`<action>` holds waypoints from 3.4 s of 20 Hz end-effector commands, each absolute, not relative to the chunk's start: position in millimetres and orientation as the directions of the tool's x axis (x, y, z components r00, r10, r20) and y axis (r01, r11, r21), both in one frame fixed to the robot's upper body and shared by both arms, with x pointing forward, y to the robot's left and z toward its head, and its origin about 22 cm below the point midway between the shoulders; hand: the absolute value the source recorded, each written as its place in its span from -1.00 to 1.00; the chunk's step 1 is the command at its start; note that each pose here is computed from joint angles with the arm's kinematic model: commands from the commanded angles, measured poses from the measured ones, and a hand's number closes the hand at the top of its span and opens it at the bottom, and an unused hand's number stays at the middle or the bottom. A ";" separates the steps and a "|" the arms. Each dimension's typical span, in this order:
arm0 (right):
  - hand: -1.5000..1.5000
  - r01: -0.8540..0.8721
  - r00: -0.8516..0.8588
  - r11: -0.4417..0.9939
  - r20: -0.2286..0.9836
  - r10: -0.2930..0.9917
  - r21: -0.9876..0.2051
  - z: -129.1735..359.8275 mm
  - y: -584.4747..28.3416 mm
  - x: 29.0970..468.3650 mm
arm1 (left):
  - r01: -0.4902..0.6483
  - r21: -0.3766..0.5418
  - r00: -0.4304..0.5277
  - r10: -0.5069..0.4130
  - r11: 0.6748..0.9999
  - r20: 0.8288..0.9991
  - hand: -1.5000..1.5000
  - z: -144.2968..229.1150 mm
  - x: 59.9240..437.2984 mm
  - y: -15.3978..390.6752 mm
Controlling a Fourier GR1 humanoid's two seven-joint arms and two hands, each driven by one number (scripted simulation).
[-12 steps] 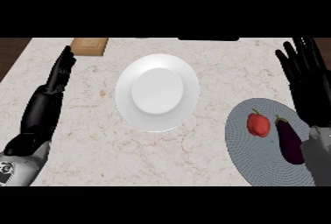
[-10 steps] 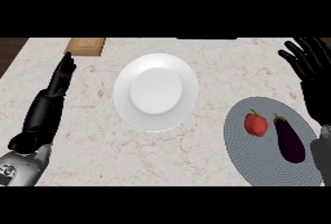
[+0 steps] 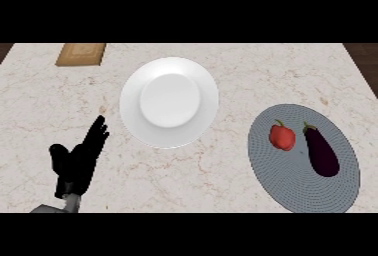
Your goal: Pick the bell pepper from the placemat and place it in the plate
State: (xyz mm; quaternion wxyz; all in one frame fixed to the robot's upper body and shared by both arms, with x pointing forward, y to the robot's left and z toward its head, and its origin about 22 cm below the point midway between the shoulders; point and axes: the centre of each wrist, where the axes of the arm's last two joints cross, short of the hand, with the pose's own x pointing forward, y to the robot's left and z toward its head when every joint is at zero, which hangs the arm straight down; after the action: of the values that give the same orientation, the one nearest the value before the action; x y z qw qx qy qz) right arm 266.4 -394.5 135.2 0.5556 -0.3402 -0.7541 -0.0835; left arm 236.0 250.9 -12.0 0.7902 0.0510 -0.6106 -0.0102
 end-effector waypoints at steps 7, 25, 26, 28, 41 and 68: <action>-1.00 0.699 -0.153 0.657 0.839 0.522 -0.281 98.8 -404.8 201.3 | -0.031 0.006 0.380 0.007 1.000 0.925 0.00 -42.4 228.7 248.9; -1.00 0.151 0.325 0.593 0.606 0.726 -0.791 162.5 -329.4 206.8 | 0.009 0.000 0.383 -0.004 1.000 0.924 0.00 -31.8 243.8 226.7; -1.00 0.141 0.328 0.581 0.591 0.737 -0.802 157.3 -324.1 219.2 | 0.012 0.011 0.375 -0.014 1.000 0.927 0.00 -22.4 239.0 254.4; -1.00 0.166 0.338 0.590 0.608 0.719 -0.790 142.1 -300.0 232.4 | 0.038 -0.011 0.376 -0.004 0.999 0.927 0.00 -26.4 233.8 242.3; -1.00 0.052 0.397 0.625 0.590 0.703 -0.779 109.2 -247.4 251.4 | 0.026 0.010 0.389 -0.019 1.000 0.921 0.00 -44.5 241.7 233.2; 1.00 -0.177 0.461 0.483 0.361 0.811 -0.858 35.3 -260.0 280.7 | 0.003 0.010 0.370 -0.010 1.000 0.929 0.00 -37.1 228.2 230.1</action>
State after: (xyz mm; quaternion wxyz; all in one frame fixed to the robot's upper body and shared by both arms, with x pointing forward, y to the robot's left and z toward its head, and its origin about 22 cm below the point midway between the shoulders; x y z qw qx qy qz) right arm 285.8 -252.4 51.4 0.7604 -0.4057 -0.4210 0.2827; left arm 240.4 238.8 -19.3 0.8051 0.0021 -0.5931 -0.0031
